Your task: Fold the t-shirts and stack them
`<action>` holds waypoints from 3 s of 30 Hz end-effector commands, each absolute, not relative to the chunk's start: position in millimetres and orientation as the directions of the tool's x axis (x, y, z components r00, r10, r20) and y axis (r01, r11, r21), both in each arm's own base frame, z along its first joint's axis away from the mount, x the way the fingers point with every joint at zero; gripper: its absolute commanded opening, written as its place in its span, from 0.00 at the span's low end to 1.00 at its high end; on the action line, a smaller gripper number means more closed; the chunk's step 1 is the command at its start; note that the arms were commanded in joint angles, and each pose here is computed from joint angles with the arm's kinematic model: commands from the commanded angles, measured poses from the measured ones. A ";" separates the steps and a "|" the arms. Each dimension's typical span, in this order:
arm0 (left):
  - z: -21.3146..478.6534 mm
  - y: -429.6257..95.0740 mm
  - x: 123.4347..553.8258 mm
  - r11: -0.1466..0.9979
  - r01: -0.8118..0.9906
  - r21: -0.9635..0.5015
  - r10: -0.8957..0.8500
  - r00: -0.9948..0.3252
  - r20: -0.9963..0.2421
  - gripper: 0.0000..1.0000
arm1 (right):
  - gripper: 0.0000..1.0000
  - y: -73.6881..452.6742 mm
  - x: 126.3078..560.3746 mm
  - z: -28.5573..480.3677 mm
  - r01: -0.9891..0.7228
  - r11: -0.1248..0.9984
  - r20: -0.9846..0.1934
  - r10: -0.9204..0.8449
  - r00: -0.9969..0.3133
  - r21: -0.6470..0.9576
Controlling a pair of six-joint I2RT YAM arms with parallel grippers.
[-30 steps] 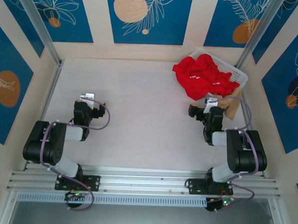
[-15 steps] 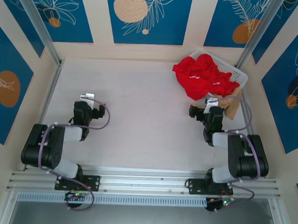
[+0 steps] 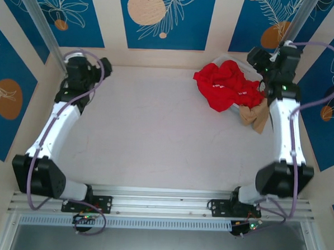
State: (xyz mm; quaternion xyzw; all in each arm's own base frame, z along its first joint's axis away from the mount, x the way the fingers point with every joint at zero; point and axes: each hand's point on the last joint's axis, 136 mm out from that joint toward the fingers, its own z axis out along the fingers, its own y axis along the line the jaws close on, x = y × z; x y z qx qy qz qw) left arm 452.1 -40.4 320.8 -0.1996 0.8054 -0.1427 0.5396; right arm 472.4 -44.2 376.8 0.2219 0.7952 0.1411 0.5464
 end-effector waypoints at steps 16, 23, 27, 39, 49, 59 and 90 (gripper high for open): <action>314.2 -198.0 385.9 0.783 0.241 -0.573 -0.269 -0.700 -0.662 0.94 | 0.66 -2.6 498.7 155.7 0.236 0.910 -0.342 0.354 -0.870 0.342; 313.3 -199.1 384.1 0.783 0.241 -0.573 -0.262 -0.708 -0.656 0.93 | 0.42 -9.8 495.9 136.5 0.284 0.920 -0.324 0.364 -0.873 0.268; 315.9 -198.1 383.0 0.786 0.243 -0.569 -0.260 -0.705 -0.660 0.92 | 0.32 -11.1 502.7 142.9 0.282 0.930 -0.355 0.353 -0.865 0.237; 318.2 -195.1 372.7 0.786 0.248 -0.567 -0.255 -0.705 -0.661 0.91 | 0.51 -17.1 514.8 122.9 0.265 0.960 -0.354 0.280 -0.892 0.091; 330.4 -187.1 370.5 0.799 0.230 -0.555 -0.277 -0.679 -0.680 0.85 | 0.00 -13.9 535.2 235.3 0.259 0.958 -0.607 0.281 -0.743 0.126; 327.7 -167.3 378.9 0.855 0.127 -0.503 -0.311 -0.650 -0.693 0.79 | 0.00 42.6 513.2 465.6 -0.050 0.941 -0.887 0.296 -0.354 0.334; 334.7 -68.1 349.5 0.877 -0.322 -0.357 -0.478 -0.509 -0.715 0.91 | 0.00 307.7 362.7 638.5 -0.847 0.063 -0.796 0.383 -0.468 0.528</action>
